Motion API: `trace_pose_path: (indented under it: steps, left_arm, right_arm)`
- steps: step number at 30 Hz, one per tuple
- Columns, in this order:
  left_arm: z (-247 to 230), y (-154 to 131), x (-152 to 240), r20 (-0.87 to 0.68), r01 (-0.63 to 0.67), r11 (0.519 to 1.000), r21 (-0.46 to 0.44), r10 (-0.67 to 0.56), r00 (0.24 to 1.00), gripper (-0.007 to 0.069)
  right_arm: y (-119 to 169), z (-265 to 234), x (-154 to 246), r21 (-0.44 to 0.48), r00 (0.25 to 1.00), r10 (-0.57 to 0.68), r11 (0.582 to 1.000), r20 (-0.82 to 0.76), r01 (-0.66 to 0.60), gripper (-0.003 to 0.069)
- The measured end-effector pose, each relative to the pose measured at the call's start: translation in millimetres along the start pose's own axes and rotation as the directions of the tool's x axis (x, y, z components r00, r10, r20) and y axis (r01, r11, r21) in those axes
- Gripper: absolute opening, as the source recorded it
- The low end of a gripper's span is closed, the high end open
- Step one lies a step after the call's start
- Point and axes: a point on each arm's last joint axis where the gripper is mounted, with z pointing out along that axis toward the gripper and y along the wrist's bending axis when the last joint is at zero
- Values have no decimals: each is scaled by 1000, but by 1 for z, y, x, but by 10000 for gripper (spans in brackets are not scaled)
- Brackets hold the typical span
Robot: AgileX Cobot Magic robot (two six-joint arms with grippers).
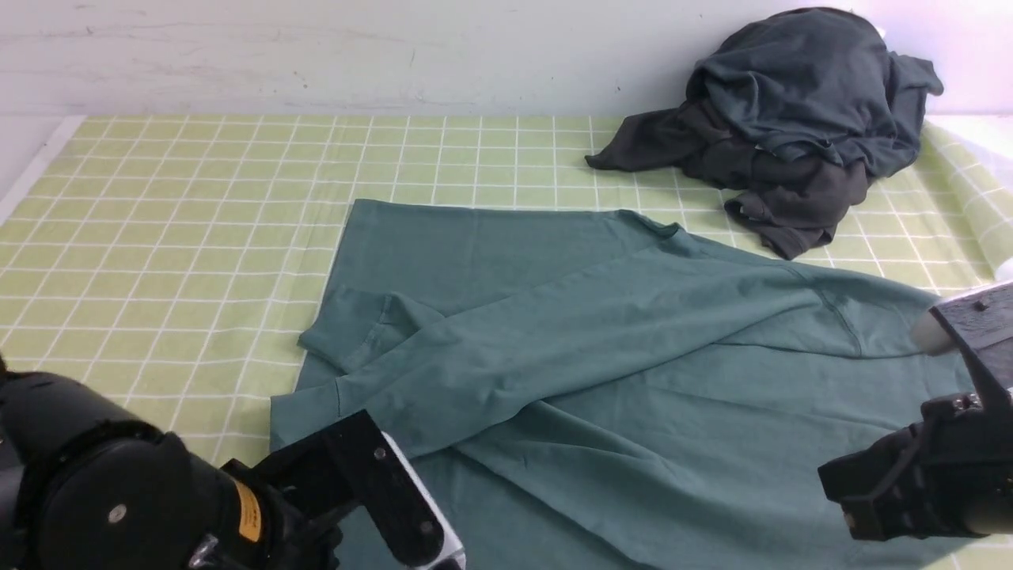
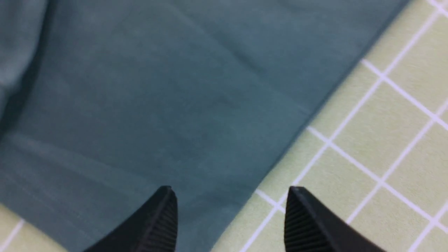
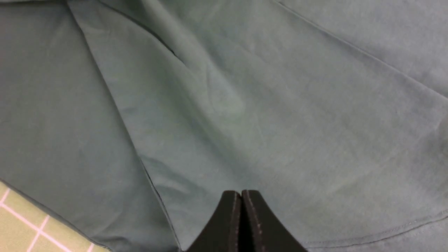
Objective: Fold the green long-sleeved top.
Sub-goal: Use both arms simultaneously to clamp the lower edge of the clothing fabric
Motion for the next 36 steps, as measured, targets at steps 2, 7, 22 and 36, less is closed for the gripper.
trace_pose_path:
  steps: [2, 7, 22, 36]
  left_arm:
    - [-3, -2, 3, 7, -29, 1000, -6, 29, 1000, 388]
    - [-3, -1, 26, -131, -162, 986, -33, 156, 979, 388]
    - [37, 19, 40, -428, -382, 924, -26, 335, 839, 388]
    - [55, 20, 38, -425, -361, 933, -5, 325, 845, 140]
  right_arm:
    - [0, 0, 0, -2, 1000, 0, 1000, -3, 0, -16]
    - [2, 0, 3, -17, 999, -1, 1000, -34, 0, -16]
    - [4, 0, 5, -45, 999, 0, 999, -51, -2, -16]
    - [6, 0, 5, -68, 999, -6, 998, -54, 2, -16]
